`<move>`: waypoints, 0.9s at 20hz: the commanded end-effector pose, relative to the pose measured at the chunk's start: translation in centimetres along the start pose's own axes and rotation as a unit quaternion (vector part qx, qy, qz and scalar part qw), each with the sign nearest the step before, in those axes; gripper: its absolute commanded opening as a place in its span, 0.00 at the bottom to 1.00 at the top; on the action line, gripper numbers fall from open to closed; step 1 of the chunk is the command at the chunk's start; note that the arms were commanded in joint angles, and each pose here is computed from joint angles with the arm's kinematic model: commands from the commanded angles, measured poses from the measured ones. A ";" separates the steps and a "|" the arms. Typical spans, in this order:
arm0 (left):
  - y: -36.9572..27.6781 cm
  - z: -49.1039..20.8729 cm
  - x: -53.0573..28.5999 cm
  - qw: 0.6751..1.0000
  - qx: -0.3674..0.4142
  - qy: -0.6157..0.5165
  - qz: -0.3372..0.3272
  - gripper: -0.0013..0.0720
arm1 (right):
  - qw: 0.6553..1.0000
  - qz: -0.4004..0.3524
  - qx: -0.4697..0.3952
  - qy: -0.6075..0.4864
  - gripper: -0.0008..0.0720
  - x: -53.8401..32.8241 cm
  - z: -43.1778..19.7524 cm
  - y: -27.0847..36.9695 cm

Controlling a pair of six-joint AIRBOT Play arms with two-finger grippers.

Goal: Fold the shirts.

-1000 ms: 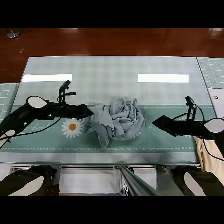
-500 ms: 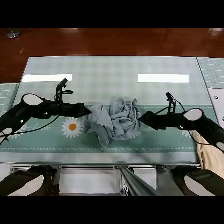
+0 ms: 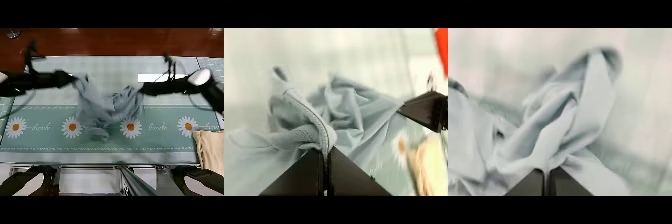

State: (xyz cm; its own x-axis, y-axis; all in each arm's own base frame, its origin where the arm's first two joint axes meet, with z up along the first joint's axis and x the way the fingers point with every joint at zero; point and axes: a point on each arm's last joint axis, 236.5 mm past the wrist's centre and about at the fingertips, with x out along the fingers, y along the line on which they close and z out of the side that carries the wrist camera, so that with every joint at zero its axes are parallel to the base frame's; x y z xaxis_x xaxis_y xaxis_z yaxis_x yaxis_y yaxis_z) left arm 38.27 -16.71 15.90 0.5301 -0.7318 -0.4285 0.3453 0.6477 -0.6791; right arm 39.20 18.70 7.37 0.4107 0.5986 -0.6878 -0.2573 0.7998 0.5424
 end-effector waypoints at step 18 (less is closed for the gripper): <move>-27.5 1.4 -27.2 0.917 0.315 -0.238 0.061 0.05 | 0.931 -0.089 -0.257 -0.245 0.05 -36.2 -3.3 16.9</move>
State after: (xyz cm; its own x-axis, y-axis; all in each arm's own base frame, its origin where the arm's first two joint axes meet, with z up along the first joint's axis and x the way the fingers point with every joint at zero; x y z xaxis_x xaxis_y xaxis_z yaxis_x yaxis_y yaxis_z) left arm 17.41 -13.20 50.15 0.8429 -0.5344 0.0627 0.5371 0.8425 -0.0403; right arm 19.38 10.11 41.66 0.8498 0.4316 -0.3027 -0.4467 0.8944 0.0212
